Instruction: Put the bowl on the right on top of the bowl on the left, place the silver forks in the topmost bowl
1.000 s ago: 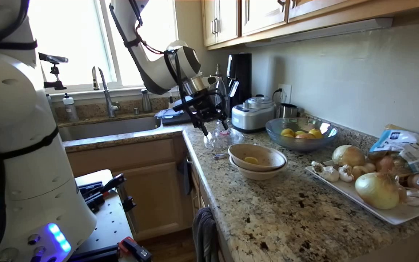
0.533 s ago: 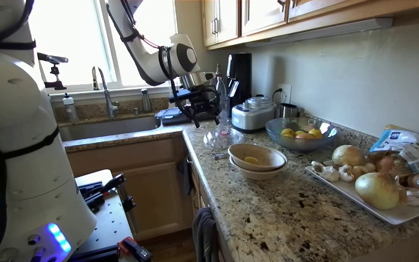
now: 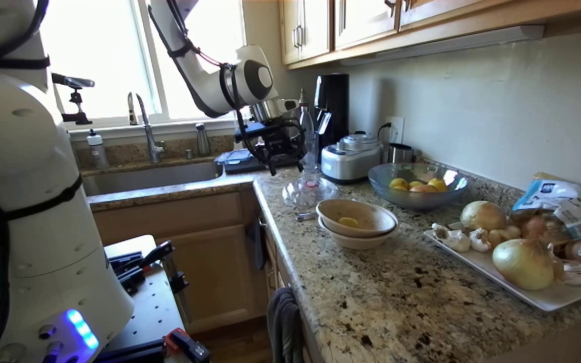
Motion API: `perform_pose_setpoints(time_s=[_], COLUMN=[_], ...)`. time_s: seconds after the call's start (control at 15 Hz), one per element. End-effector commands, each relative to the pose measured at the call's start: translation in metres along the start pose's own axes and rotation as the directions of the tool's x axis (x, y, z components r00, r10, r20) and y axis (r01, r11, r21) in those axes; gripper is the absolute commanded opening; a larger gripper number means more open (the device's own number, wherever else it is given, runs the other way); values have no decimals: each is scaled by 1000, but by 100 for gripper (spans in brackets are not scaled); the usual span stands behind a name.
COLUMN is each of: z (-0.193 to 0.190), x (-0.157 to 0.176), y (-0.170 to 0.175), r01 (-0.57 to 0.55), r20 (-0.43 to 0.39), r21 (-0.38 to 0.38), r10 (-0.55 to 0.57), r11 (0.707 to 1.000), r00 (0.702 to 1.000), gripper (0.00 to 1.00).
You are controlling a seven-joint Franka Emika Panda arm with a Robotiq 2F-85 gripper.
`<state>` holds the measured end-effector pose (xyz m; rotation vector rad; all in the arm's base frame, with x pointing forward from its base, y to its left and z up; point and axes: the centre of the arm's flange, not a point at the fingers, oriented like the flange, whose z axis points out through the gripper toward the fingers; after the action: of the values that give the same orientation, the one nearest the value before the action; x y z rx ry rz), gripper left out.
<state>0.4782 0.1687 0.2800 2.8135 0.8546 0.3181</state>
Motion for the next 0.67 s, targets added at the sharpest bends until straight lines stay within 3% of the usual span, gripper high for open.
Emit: perform_pose_setpoints(time_s=[0.0,0.27,0.6], z=[10,23,44], x=[7,20,29], y=[-9,-11,-2], r01=[-94,-283,-431], r20=[-27,-43,-30], r21=[53,117,116], r10=[96,289,437], r11=[994,952,895], r00=[995,956,899], gripper=[100,100,100])
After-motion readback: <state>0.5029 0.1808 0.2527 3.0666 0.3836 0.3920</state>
